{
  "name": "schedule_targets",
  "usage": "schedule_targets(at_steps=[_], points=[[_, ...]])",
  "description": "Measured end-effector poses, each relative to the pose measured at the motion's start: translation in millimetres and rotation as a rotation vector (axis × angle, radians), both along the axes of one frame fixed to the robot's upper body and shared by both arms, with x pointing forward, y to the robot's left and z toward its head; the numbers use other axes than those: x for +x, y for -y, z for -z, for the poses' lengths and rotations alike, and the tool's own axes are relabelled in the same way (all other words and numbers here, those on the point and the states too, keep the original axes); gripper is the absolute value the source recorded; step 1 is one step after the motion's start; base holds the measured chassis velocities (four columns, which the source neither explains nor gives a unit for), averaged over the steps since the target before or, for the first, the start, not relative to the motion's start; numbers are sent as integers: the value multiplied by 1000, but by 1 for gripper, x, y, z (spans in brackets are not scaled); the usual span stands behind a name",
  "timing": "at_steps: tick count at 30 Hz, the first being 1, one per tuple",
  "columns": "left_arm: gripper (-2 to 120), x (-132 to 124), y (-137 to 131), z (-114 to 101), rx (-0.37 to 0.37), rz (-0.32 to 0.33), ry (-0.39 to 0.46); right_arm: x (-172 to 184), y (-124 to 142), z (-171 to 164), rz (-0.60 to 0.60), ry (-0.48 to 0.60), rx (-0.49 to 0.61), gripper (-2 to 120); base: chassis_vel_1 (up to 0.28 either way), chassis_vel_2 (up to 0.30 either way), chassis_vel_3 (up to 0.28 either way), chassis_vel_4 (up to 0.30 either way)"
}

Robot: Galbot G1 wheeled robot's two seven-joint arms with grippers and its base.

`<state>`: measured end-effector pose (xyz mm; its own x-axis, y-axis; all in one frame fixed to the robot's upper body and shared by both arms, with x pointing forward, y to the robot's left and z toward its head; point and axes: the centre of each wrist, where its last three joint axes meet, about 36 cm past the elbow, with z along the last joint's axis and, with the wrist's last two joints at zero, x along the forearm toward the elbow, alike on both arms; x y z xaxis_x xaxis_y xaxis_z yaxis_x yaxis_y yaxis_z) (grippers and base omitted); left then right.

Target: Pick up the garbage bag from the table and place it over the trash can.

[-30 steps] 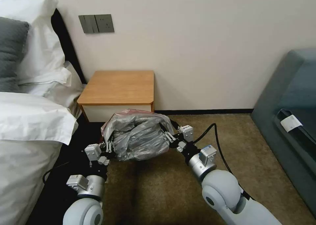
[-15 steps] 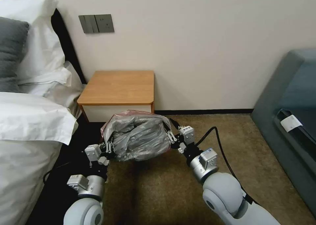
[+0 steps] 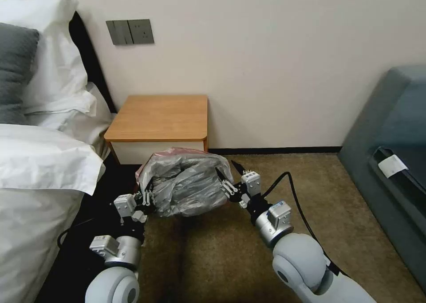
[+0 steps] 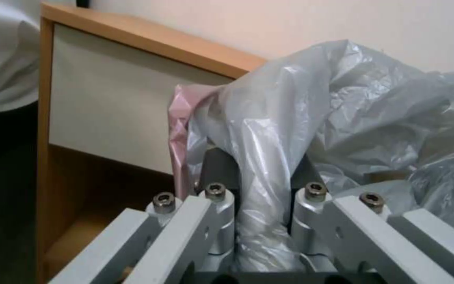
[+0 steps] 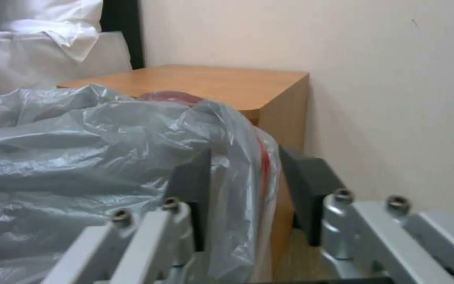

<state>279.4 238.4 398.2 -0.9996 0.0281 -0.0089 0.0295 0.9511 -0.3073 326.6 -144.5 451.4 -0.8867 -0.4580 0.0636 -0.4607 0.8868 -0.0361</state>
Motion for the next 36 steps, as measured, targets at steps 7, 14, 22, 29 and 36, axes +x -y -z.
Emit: schedule_targets(at_steps=[7, 14, 22, 29, 36], points=[[10, 0, 0, 0, 0, 0, 0, -1, 0, 3, 2, -9, 0, 8, 0, 0, 0, 0], [10, -1, 0, -1, 0, 1, 1, 2, 1, 2, 5, -1, 0, 0, 0, 0, 0, 0], [10, -3, 1, 2, -5, -1, -7, 14, 10, -3, 30, 27, -14, 0, 0, 0, 0, 0], [10, -4, 1, -3, -51, 0, -3, 21, 25, 6, 63, 18, -58, 0, 0, 0, 0, 0], [10, -4, 3, -14, -125, 0, -11, 9, 29, 18, 63, -22, -75, 0, 0, 0, 0, 0]])
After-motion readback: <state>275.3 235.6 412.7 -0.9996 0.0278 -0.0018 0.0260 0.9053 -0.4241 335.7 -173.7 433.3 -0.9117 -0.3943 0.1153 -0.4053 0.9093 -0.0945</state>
